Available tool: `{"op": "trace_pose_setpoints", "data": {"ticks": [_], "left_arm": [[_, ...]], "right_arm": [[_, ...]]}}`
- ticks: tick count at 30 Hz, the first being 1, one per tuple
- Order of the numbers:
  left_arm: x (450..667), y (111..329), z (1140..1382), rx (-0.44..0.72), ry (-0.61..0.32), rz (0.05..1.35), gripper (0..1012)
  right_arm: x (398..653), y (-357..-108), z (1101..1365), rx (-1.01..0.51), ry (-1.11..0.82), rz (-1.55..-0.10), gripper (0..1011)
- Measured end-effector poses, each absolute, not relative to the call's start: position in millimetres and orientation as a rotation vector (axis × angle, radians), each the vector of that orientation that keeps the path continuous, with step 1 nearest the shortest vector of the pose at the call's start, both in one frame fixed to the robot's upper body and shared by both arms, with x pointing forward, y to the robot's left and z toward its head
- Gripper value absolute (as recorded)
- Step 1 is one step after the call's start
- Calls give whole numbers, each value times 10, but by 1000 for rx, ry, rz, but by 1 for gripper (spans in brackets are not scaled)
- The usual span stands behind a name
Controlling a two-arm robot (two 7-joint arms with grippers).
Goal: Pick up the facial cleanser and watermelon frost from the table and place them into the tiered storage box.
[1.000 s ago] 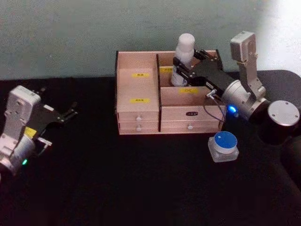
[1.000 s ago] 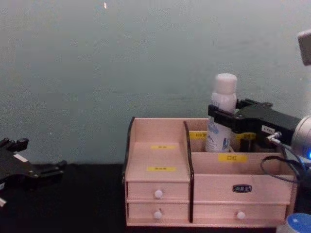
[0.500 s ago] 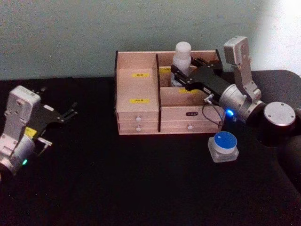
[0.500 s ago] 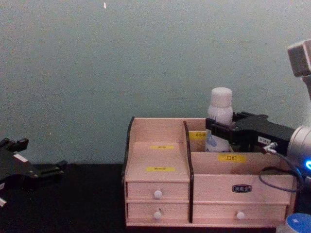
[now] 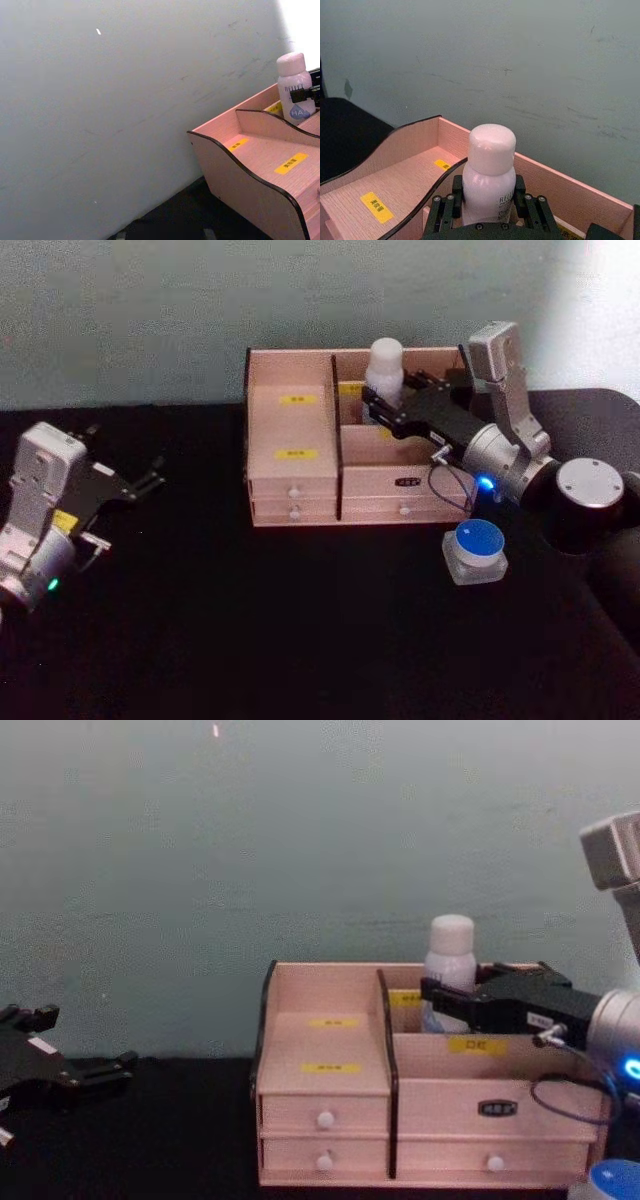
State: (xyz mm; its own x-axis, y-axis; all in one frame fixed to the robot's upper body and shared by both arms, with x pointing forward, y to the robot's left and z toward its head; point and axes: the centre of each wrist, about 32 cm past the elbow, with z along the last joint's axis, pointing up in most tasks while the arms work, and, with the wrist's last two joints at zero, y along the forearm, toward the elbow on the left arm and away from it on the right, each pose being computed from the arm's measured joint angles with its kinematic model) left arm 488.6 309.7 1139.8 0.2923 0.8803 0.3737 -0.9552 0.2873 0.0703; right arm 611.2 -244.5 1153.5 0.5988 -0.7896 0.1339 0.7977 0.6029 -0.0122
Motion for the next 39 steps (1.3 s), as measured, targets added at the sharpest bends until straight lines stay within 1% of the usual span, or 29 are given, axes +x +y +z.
{"op": "trace_pose_setpoints", "data": {"ticks": [10, 13, 16, 17, 18, 20, 21, 23, 25, 32, 39], "left_arm": [[4886, 3097, 11398, 304, -285, 1248, 1001], [4886, 3097, 11398, 305, -285, 1248, 1001], [4886, 3097, 11398, 304, -285, 1248, 1001], [4886, 3096, 11398, 304, -285, 1248, 1001], [4886, 3096, 11398, 304, -285, 1248, 1001], [4886, 3097, 11398, 304, -285, 1248, 1001], [4886, 3097, 11398, 305, -285, 1248, 1001], [4886, 3097, 11398, 304, -285, 1248, 1001], [4886, 3097, 11398, 304, -285, 1248, 1001], [4886, 3097, 11398, 304, -285, 1248, 1001], [4886, 3097, 11398, 304, -285, 1248, 1001]], "right_arm": [[6111, -2445, 11537, -72, -120, -921, 593], [6111, -2445, 11538, -71, -120, -921, 666], [6110, -2446, 11538, -71, -121, -921, 776], [6110, -2446, 11538, -71, -121, -921, 776], [6109, -2447, 11537, -71, -121, -921, 829], [6109, -2447, 11537, -70, -121, -921, 882], [6109, -2447, 11537, -70, -121, -921, 882], [6109, -2447, 11538, -70, -121, -921, 960], [6109, -2447, 11538, -70, -121, -921, 1002], [6079, -2456, 11560, -57, -144, -916, 1003], [5943, -2516, 11672, -23, -189, -901, 1002]]}}
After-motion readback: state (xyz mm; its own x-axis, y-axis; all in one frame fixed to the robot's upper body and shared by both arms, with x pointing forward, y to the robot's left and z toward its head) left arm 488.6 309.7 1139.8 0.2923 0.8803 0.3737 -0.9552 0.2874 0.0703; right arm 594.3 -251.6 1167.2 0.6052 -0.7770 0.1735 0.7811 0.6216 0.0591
